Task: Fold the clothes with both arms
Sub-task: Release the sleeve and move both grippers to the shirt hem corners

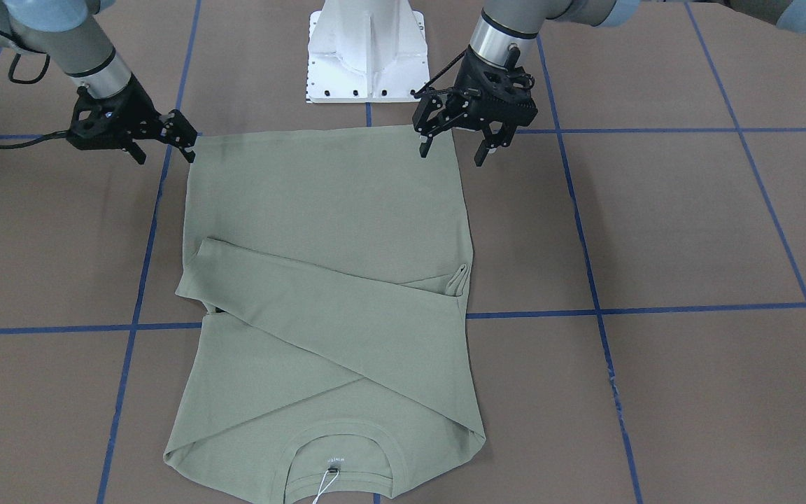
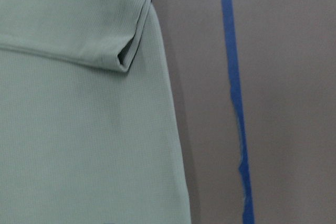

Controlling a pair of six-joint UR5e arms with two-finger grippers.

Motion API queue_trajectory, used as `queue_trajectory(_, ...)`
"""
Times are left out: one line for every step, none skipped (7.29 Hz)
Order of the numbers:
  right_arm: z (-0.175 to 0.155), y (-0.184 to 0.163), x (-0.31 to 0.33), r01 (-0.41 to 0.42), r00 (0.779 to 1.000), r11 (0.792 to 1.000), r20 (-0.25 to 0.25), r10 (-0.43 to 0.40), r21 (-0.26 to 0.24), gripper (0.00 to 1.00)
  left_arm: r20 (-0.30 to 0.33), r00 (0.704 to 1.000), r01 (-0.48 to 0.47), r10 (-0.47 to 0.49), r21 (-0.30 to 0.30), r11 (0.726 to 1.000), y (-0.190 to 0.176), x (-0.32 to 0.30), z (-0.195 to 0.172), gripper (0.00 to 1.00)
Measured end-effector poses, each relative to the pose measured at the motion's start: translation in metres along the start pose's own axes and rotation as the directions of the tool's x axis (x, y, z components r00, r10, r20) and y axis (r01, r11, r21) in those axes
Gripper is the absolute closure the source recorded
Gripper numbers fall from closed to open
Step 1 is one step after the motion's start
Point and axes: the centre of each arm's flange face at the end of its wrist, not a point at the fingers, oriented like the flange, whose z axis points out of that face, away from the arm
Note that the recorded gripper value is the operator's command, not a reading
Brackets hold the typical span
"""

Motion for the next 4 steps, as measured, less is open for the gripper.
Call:
queue_trajectory(0.016,0.027,-0.007,0.017,1.000,1.000,-0.017,-0.018,-0.010,0.00,0.005,1.000,0.005,-0.005,-0.006,1.000,0.004,-0.006,-0.001,0.00)
queue_trajectory(0.030,0.043,-0.008,0.031,0.999,0.999,-0.035,-0.032,-0.025,0.00,0.011,1.000,0.008,-0.008,-0.010,1.000,0.006,-0.010,0.000,0.00)
queue_trajectory(0.040,0.053,-0.005,0.039,0.998,0.998,-0.051,-0.041,-0.042,0.02,0.015,1.000,0.010,-0.010,-0.013,1.000,0.007,-0.012,0.001,0.00)
queue_trajectory(0.046,0.057,-0.004,0.042,0.997,0.998,-0.059,-0.045,-0.053,0.08,0.014,1.000,0.010,-0.010,-0.015,1.000,0.008,-0.012,0.000,0.00)
